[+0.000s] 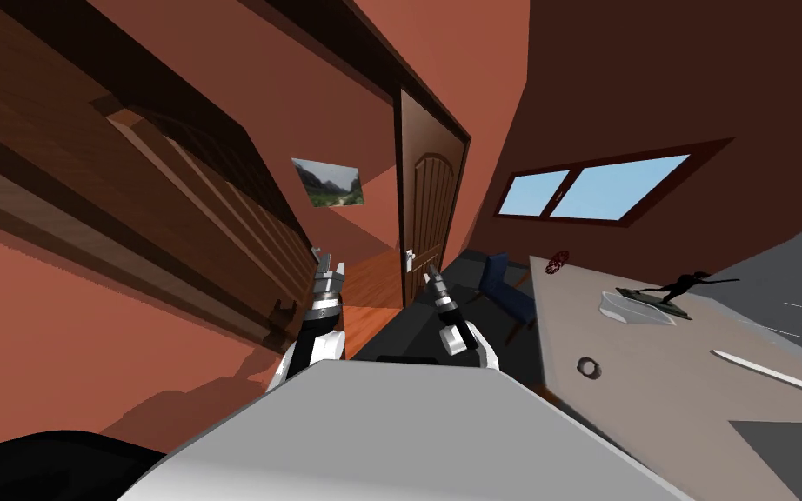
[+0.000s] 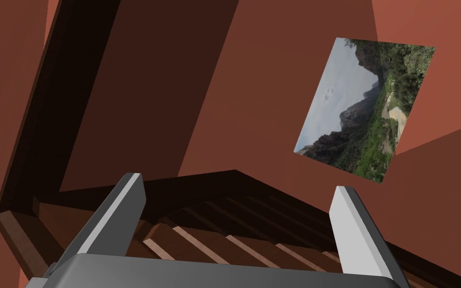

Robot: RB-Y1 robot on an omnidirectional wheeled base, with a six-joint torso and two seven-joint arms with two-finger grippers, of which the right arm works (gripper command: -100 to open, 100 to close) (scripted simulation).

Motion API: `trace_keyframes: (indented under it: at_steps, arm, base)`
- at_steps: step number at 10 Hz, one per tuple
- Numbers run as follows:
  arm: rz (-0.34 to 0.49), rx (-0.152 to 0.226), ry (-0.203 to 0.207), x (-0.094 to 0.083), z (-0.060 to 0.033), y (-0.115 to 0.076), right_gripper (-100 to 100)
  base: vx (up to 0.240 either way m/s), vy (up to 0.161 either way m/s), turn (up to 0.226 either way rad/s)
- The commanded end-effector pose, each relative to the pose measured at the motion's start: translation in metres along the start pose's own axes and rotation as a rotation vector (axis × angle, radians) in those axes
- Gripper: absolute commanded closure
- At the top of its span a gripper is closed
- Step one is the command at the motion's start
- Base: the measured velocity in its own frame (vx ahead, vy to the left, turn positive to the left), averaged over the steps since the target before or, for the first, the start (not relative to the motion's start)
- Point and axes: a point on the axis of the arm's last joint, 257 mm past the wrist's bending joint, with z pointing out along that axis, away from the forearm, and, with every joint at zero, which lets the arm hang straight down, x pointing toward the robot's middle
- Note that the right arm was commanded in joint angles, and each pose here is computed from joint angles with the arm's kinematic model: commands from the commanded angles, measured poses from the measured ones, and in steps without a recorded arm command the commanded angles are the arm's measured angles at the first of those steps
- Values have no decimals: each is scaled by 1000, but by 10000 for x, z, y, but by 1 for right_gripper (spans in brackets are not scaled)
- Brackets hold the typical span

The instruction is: Push the door open

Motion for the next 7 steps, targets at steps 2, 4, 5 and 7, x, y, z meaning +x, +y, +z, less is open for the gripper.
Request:
trace_keyframes:
  at_steps: [2, 4, 5, 7]
  arm:
    - [20, 36, 32, 111, 15, -203, -100]
    - [40, 77, 66, 231, 23, -403, -100]
    - [50, 105, 89, 305, 22, -534, -100]
    - [59, 132, 109, 373, 17, -658, -100]
  base:
    - [77, -91, 75]
    - [117, -121, 109]
    - [132, -141, 125]
    - [106, -117, 79]
